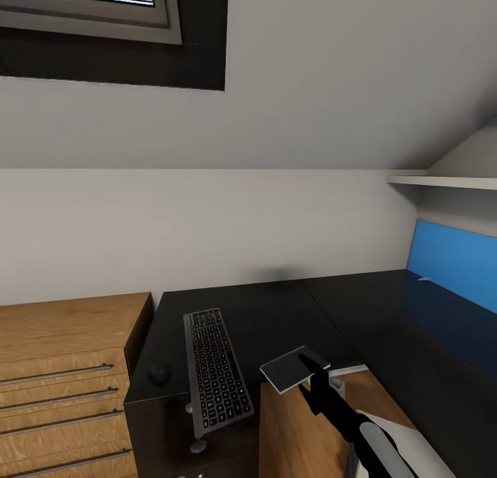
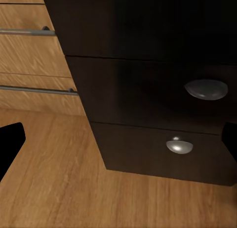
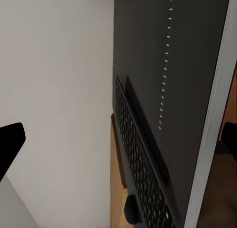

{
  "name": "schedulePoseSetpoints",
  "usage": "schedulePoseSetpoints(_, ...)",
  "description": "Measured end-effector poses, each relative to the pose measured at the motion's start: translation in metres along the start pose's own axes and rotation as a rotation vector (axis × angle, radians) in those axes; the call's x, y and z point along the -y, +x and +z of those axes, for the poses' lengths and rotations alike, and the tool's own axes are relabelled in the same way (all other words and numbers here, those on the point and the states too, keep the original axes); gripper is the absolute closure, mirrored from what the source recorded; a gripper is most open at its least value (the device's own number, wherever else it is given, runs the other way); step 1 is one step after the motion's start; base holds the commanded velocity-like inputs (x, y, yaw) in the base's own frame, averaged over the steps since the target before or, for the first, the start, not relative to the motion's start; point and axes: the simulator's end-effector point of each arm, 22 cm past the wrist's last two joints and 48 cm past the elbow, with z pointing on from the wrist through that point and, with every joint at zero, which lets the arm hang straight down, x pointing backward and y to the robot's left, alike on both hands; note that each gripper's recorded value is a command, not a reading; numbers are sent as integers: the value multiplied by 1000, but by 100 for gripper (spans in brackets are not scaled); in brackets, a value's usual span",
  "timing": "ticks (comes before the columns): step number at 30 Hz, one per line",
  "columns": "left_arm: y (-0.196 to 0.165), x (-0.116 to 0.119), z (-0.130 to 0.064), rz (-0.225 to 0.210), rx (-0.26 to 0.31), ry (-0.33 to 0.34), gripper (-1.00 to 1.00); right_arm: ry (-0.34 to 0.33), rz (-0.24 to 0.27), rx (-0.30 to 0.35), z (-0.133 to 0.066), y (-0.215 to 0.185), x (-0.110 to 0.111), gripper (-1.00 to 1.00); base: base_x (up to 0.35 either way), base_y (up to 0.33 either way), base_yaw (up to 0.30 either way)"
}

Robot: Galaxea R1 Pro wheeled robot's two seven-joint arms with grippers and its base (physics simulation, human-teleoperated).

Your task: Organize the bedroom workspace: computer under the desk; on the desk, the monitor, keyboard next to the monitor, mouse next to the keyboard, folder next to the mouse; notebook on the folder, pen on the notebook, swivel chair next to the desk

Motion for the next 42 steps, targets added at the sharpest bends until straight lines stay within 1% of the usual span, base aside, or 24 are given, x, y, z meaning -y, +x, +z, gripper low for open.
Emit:
schedulePoseSetpoints(12, 1, 1, 0, 2, -1, 2, -100, 39, 4, 1, 0, -1, 10, -100, 0, 0, 0)
schedulePoseSetpoints(35, 1, 1, 0, 3, -1, 2, -100, 42, 4, 2, 0, -1, 11, -100, -1, 0, 0)
schedulePoseSetpoints(42, 1, 0, 0, 2, -2, 1, -100, 42, 5, 3, 0, -1, 11, -100, -183, 0, 0)
